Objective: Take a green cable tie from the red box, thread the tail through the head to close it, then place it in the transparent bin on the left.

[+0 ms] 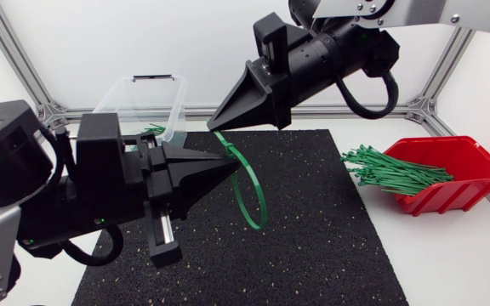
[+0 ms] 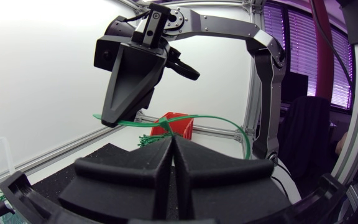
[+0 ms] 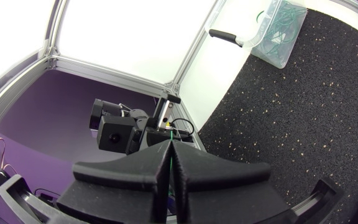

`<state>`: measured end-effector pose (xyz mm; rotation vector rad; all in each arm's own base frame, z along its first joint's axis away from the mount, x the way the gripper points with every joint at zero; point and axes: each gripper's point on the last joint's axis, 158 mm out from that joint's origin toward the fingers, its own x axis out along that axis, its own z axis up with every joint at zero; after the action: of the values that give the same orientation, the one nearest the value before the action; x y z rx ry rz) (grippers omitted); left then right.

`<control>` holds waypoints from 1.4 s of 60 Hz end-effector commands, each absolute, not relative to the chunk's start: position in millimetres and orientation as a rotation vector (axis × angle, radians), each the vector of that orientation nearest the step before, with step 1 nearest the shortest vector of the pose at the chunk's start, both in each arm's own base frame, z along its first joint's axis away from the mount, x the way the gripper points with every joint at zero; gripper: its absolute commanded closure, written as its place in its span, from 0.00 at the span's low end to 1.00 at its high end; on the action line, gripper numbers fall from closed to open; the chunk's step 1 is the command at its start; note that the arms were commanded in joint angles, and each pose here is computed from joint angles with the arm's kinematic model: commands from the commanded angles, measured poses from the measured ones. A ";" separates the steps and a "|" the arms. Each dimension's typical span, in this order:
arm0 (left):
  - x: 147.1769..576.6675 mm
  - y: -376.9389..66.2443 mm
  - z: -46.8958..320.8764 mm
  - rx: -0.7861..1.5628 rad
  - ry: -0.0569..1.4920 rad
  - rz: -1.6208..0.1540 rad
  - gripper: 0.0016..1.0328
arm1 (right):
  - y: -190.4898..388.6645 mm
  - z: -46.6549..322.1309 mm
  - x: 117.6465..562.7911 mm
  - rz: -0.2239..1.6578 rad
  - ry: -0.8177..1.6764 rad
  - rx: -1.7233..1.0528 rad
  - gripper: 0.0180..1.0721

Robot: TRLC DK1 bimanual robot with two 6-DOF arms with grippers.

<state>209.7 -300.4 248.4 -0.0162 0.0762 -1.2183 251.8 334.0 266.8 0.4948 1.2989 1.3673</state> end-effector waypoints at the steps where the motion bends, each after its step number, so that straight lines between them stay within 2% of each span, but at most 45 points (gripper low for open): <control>1: 185.3 -308.2 241.0 0.002 0.084 -1.314 0.97 | 340.3 262.2 264.3 1.350 1.290 0.487 0.95; 7: 194.7 -303.1 243.9 0.001 0.087 -1.285 0.97 | 339.2 259.0 258.8 1.347 1.304 0.488 0.94; 9: 196.2 -301.6 246.1 0.001 0.082 -1.279 0.97 | 338.0 259.3 257.9 1.347 1.302 0.487 0.91; 13: 204.8 -294.9 250.8 -0.001 0.079 -1.248 0.97 | 332.9 261.1 261.3 1.328 1.278 0.471 0.72; 14: 206.2 -293.4 253.0 -0.001 0.075 -1.242 0.97 | 331.8 262.0 261.9 1.327 1.265 0.459 0.63; 16: 212.7 -289.3 255.9 -0.002 0.082 -1.224 0.97 | 328.6 260.5 265.6 1.313 1.251 0.442 0.54; 19: 218.9 -284.8 260.6 -0.003 0.083 -1.210 0.97 | 323.3 257.1 272.0 1.284 1.241 0.428 0.50; 22: 227.0 -279.2 264.4 -0.005 0.084 -1.184 0.97 | 319.6 253.8 275.3 1.266 1.238 0.414 0.35; 27: 243.9 -270.4 267.4 -0.009 0.111 -1.136 0.97 | 313.9 248.6 279.4 1.246 1.228 0.384 0.25; 30: 254.6 -265.4 269.0 -0.011 0.126 -1.108 0.97 | 310.0 240.3 283.9 1.219 1.224 0.346 0.13; 35: 272.6 -254.9 274.8 -0.015 0.142 -1.057 0.97 | 303.7 229.9 287.2 1.193 1.224 0.298 0.05; 56: 377.0 -177.2 290.0 0.078 0.254 -0.745 0.96 | 265.6 188.4 317.9 1.002 1.176 0.093 0.05; 61: 400.9 -155.9 284.1 0.106 0.290 -0.668 0.95 | 255.8 181.2 325.9 0.951 1.145 0.027 0.05; 65: 422.8 -138.7 273.5 0.169 0.329 -0.594 0.89 | 247.7 175.4 333.7 0.902 1.118 -0.024 0.05; 76: 478.2 -89.4 252.5 0.244 0.406 -0.428 0.89 | 229.6 163.1 346.6 0.806 1.067 -0.127 0.05; 84: 500.6 -69.1 240.4 0.310 0.434 -0.341 0.89 | 220.6 163.3 353.1 0.764 1.020 -0.180 0.05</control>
<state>487.9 -76.1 236.9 0.2591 0.4452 -0.3644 354.8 228.5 162.6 -0.1474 1.0458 0.7761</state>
